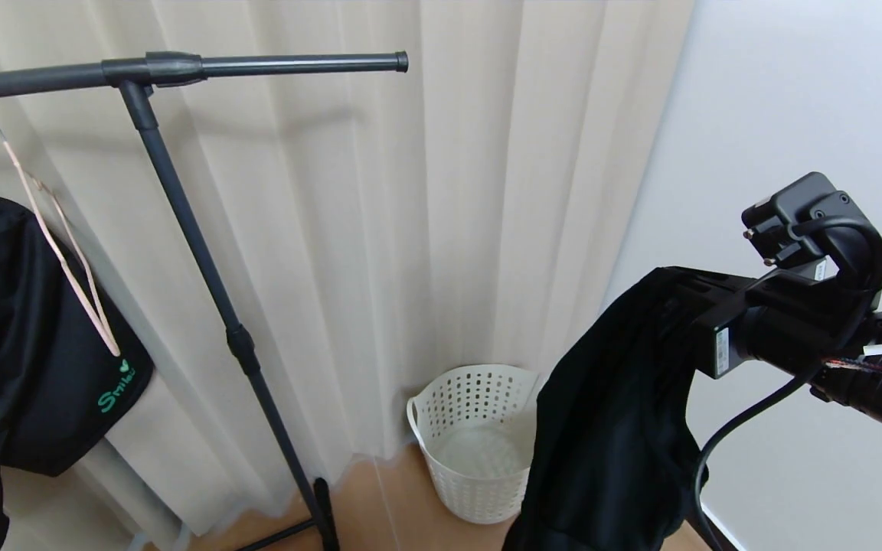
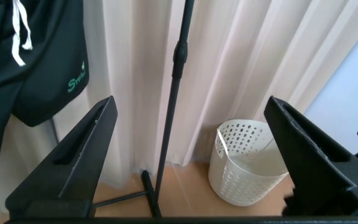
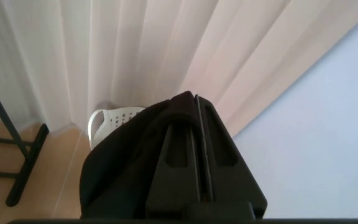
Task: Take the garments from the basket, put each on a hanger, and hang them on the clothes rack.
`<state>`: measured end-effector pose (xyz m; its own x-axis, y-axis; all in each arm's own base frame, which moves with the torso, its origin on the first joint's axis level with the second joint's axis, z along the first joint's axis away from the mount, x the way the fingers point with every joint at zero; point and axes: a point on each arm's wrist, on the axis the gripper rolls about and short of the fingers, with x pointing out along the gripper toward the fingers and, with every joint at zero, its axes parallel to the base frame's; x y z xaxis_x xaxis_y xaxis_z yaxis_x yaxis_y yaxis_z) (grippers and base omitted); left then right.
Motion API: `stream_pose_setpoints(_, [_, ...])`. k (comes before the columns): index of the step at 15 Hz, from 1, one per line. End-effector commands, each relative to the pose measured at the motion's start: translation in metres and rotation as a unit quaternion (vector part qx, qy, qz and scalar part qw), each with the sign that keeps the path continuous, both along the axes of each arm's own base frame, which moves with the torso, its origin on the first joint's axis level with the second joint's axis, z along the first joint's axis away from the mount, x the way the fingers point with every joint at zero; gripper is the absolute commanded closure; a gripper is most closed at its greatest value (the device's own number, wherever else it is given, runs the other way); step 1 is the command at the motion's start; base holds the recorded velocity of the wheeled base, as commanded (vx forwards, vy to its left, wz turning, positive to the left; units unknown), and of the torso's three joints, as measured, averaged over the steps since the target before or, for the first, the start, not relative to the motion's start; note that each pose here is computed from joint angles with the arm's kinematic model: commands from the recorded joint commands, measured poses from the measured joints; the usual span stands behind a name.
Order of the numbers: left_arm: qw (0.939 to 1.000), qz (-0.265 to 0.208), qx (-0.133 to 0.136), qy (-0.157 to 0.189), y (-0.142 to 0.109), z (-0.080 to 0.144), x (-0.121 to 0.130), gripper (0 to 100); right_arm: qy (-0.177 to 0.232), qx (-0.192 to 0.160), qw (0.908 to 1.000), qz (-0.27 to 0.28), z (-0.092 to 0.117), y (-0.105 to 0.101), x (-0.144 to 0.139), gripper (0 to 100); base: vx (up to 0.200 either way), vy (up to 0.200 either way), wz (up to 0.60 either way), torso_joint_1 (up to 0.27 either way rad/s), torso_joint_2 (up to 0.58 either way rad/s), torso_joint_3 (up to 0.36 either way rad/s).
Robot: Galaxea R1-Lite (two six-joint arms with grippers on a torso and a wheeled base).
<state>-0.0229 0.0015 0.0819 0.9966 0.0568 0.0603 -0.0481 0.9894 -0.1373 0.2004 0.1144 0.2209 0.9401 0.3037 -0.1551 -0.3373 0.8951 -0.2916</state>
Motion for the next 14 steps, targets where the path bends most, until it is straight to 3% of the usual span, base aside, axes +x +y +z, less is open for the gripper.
stream_pose_setpoints(1, [1.0000, 0.000, 0.000, 0.000, 0.0000, 0.0001, 0.0000, 0, 0.000, 0.000, 1.0000, 0.000, 0.0000, 0.0002, 0.0000, 100, 0.000, 0.000, 0.00, 0.198, -0.52, -0.320])
stream_pose_setpoints(10, [1.0000, 0.000, 0.000, 0.000, 0.0000, 0.0001, 0.0001, 0, 0.002, -0.001, 1.0000, 0.000, -0.0010, 0.0003, 0.0002, 100, 0.000, 0.000, 0.00, 0.230, -0.56, -0.325])
stream_pose_setpoints(14, [1.0000, 0.000, 0.000, 0.000, 0.0000, 0.0001, 0.0001, 0, 0.001, -0.001, 1.0000, 0.000, -0.0009, 0.0001, -0.0002, 100, 0.000, 0.000, 0.00, 0.220, -0.51, -0.133])
